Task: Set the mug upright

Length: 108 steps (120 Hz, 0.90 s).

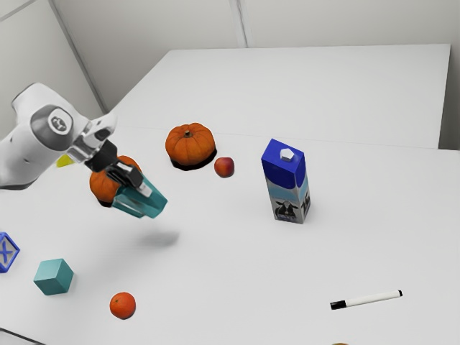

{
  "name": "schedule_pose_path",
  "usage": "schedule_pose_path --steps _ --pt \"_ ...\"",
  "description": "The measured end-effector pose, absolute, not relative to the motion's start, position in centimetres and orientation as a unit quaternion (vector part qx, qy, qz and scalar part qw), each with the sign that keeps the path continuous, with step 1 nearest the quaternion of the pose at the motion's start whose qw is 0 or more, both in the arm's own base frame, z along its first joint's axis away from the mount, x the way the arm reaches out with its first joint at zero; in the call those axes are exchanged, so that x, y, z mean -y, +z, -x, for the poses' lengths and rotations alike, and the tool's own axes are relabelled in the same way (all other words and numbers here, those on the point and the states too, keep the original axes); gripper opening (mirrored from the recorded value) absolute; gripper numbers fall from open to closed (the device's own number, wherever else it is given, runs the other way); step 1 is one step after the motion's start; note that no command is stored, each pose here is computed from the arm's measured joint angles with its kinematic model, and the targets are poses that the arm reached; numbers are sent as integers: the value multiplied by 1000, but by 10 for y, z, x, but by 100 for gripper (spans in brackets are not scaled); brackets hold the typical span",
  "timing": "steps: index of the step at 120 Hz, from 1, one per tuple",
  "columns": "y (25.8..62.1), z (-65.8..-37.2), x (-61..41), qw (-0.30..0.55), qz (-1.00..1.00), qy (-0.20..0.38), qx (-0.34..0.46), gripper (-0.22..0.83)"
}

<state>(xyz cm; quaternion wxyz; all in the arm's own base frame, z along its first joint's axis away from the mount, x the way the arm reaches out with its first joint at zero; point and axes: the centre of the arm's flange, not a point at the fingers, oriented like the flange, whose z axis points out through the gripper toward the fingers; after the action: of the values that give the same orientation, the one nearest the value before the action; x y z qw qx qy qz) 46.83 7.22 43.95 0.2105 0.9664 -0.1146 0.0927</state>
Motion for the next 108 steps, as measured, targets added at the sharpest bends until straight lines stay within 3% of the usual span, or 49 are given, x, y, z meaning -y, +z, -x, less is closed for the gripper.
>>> schedule_pose_path --steps 44,108 --pt "449 -471 -20 105 -990 -9 92 -17" --pt "417 -476 17 5 -1000 2 14 -17"
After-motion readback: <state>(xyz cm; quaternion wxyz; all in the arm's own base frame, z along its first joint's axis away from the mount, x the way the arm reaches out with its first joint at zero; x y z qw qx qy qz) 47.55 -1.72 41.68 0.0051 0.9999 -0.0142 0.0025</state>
